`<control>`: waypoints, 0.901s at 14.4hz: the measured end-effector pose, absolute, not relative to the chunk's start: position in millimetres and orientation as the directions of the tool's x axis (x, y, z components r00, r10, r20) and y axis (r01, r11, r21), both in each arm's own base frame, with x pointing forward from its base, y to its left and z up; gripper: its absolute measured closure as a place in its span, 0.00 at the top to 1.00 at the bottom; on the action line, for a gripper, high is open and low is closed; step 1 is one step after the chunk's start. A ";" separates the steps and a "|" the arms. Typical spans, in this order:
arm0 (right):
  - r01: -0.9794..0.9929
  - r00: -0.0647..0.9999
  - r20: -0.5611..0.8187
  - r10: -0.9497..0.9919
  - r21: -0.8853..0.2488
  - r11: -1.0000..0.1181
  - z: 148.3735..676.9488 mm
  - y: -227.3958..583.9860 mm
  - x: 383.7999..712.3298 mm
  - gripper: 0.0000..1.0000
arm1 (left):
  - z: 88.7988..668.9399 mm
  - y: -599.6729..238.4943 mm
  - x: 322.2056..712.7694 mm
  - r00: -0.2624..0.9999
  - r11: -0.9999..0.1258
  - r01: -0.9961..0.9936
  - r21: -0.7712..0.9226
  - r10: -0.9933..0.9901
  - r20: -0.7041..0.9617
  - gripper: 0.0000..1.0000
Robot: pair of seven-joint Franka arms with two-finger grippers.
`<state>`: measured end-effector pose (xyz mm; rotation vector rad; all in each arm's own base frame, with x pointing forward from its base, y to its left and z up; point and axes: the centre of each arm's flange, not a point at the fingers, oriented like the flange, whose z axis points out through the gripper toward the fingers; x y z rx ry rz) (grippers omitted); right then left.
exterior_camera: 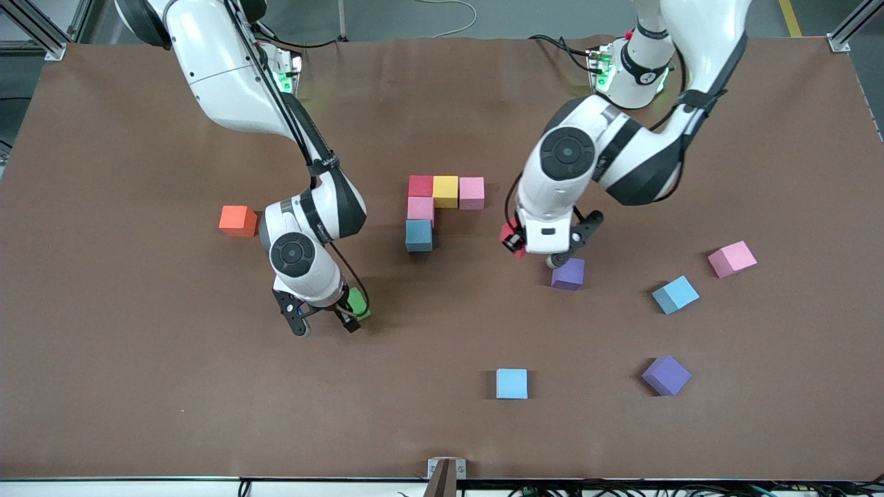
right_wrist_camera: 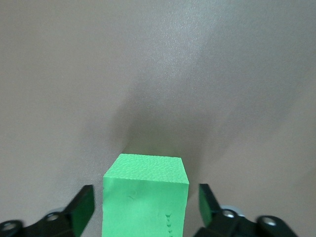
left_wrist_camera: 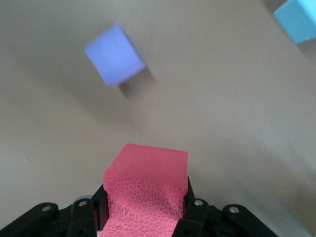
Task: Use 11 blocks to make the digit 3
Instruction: 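Grasp the green cube with the right gripper while the left gripper carries red, then place the red cube beside the light blue cube with the left gripper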
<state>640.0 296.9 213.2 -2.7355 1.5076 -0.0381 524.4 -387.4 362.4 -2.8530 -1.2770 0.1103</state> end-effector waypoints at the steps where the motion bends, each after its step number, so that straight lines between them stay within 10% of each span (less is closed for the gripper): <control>1: -0.845 0.534 0.012 -0.846 -0.034 -0.534 211.8 298.7 640.0 0.89 | 352.3 -403.7 514.6 0.644 -0.647 0.762 -0.037 0.762 -0.067 0.56; 5: -0.840 0.541 0.010 -0.841 -0.046 -0.541 211.6 302.8 640.6 0.58 | 305.6 -454.9 483.3 0.503 -0.510 0.859 -0.047 0.857 -0.114 0.56; 13: -0.519 0.855 0.006 -0.519 -0.022 -0.854 229.9 309.8 640.9 0.53 | 244.9 -467.7 479.2 0.135 -0.151 0.982 -0.115 0.981 -0.136 0.56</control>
